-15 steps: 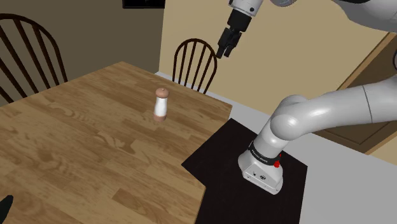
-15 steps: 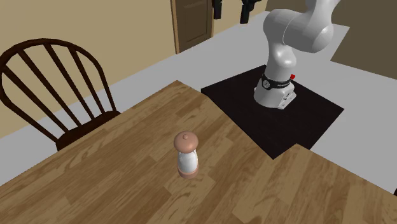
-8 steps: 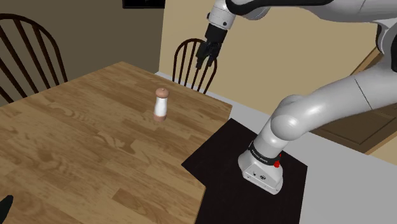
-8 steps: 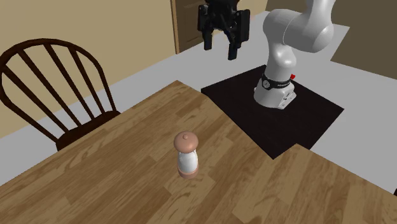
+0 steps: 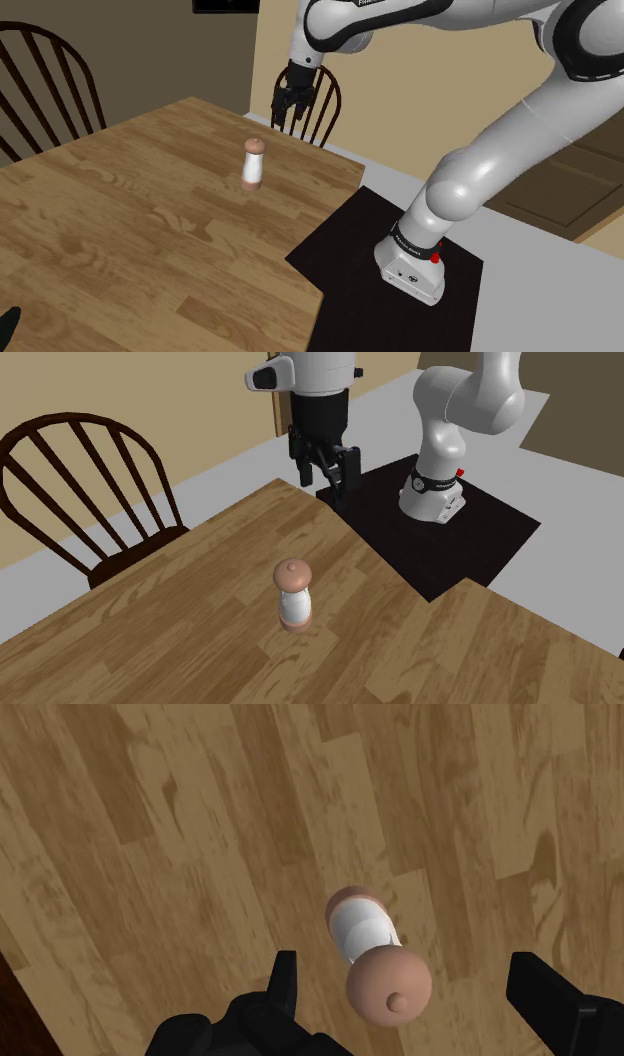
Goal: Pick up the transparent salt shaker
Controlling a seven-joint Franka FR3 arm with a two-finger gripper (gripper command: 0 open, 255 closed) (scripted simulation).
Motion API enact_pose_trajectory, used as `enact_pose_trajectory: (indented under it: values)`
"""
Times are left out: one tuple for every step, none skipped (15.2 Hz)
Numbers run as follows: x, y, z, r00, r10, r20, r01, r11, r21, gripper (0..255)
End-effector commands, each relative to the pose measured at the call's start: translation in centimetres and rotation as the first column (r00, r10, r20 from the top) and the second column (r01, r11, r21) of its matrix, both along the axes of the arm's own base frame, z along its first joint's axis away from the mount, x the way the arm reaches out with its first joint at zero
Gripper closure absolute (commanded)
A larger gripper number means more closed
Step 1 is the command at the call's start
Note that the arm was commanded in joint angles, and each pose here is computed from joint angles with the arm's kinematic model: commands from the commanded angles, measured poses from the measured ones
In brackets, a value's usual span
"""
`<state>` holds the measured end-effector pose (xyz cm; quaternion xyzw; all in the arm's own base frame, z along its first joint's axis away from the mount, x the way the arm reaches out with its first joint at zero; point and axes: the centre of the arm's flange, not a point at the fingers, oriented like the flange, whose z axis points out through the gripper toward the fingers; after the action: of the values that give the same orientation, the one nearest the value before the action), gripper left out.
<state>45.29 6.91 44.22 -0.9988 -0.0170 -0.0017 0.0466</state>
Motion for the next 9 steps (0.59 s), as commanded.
enact_pose_trajectory:
  values:
    - [1.9,1.0,-2.0,1.0,-0.01,-0.011,0.01,1.0,-0.003,0]
    - [2.8,1.5,-2.9,1.0,-0.014,-0.017,0.014,1.0,-0.005,0]
    - [3.7,1.9,-3.9,1.0,-0.019,-0.023,0.019,1.0,-0.007,0]
    - [4.5,2.4,-4.9,0.999,-0.023,-0.028,0.023,1.0,-0.009,0]
    - [5.4,2.8,-5.9,0.999,-0.028,-0.034,0.028,1.0,-0.011,0]
    - [6.2,3.2,-6.9,0.999,-0.033,-0.04,0.032,0.999,-0.013,0]
    - [7.0,3.6,-7.8,0.998,-0.037,-0.045,0.037,0.999,-0.015,0]
    - [7.0,3.6,-8.3,0.998,-0.037,-0.045,0.037,0.999,-0.015,0]
    - [7.0,3.6,-8.9,0.998,-0.037,-0.045,0.037,0.999,-0.015,0]
